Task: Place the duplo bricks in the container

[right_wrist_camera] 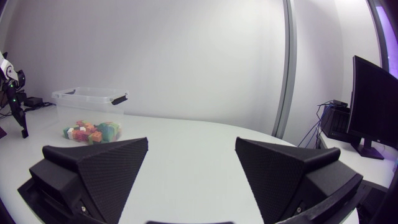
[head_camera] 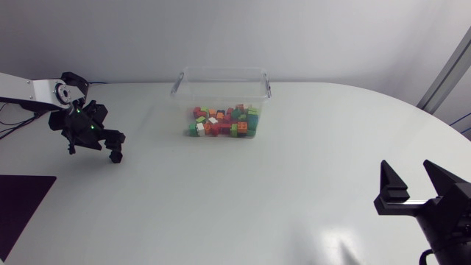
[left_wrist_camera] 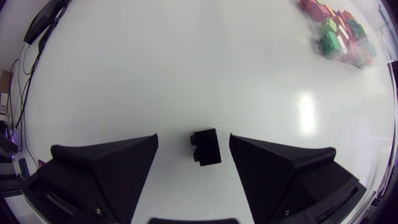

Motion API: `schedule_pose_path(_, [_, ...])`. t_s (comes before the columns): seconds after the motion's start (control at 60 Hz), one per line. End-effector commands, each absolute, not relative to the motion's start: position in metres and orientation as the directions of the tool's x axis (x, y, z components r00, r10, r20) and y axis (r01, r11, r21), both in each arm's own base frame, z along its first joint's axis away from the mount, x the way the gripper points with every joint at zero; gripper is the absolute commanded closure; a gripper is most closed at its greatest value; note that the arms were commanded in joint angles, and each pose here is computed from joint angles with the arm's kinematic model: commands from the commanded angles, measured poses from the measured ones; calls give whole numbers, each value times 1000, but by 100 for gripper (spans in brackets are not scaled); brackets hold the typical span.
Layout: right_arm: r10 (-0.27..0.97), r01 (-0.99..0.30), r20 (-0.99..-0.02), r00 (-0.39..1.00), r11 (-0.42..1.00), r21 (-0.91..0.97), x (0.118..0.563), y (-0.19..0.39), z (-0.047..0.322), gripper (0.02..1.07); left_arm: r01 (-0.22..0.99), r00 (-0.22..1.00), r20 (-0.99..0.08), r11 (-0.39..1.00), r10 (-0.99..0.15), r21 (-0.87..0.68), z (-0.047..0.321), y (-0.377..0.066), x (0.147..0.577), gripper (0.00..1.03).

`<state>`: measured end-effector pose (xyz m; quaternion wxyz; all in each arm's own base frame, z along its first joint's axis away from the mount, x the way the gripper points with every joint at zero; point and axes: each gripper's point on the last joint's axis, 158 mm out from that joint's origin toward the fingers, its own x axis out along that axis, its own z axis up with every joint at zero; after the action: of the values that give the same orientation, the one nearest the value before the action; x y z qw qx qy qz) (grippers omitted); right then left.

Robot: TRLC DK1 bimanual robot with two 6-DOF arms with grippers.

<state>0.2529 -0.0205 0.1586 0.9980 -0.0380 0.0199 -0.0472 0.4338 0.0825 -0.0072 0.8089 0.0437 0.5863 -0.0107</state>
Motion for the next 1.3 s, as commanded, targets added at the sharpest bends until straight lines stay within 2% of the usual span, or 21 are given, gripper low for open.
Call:
schedule_pose_path(0.0, [-103, 99, -42, 994, 991, -90, 253, -22, 152, 6, 31, 267, -963, 999, 31, 41, -25, 77, 421, 38])
schedule_pose_path(0.217, [-103, 99, -43, 994, 991, -90, 253, -22, 151, 6, 30, 240, -970, 999, 21, 29, -41, 68, 419, 39])
schedule_pose_path(0.367, [-103, 99, -43, 994, 991, -90, 253, -22, 151, 6, 21, 227, -973, 999, 25, 30, -49, 66, 420, 64])
schedule_pose_path(0.45, [-103, 99, -42, 994, 991, -90, 253, -22, 152, 6, 20, 228, -973, 999, 29, 35, -50, 67, 420, 64])
schedule_pose_path(0.617, [-103, 99, -42, 994, 991, -91, 253, -22, 152, 6, 26, 226, -974, 999, 33, 40, -52, 66, 416, 76])
schedule_pose_path(0.8, [-103, 99, -40, 994, 991, -91, 253, -22, 153, 6, 67, 252, -967, 996, 33, 51, -39, 58, 410, 79])
schedule_pose_path(0.967, [-103, 99, -42, 994, 991, -91, 253, -22, 152, 6, 184, 409, -912, 981, -20, 61, 32, 18, 412, 79])
schedule_pose_path(1.067, [-103, 99, -42, 994, 991, -91, 253, -22, 152, 6, 318, 522, -844, 946, -124, 58, 96, -29, 416, 79])
schedule_pose_path(1.283, [-103, 99, -42, 994, 991, -90, 253, -22, 152, 6, 467, 584, -773, 881, -246, 73, 148, -94, 436, 79])
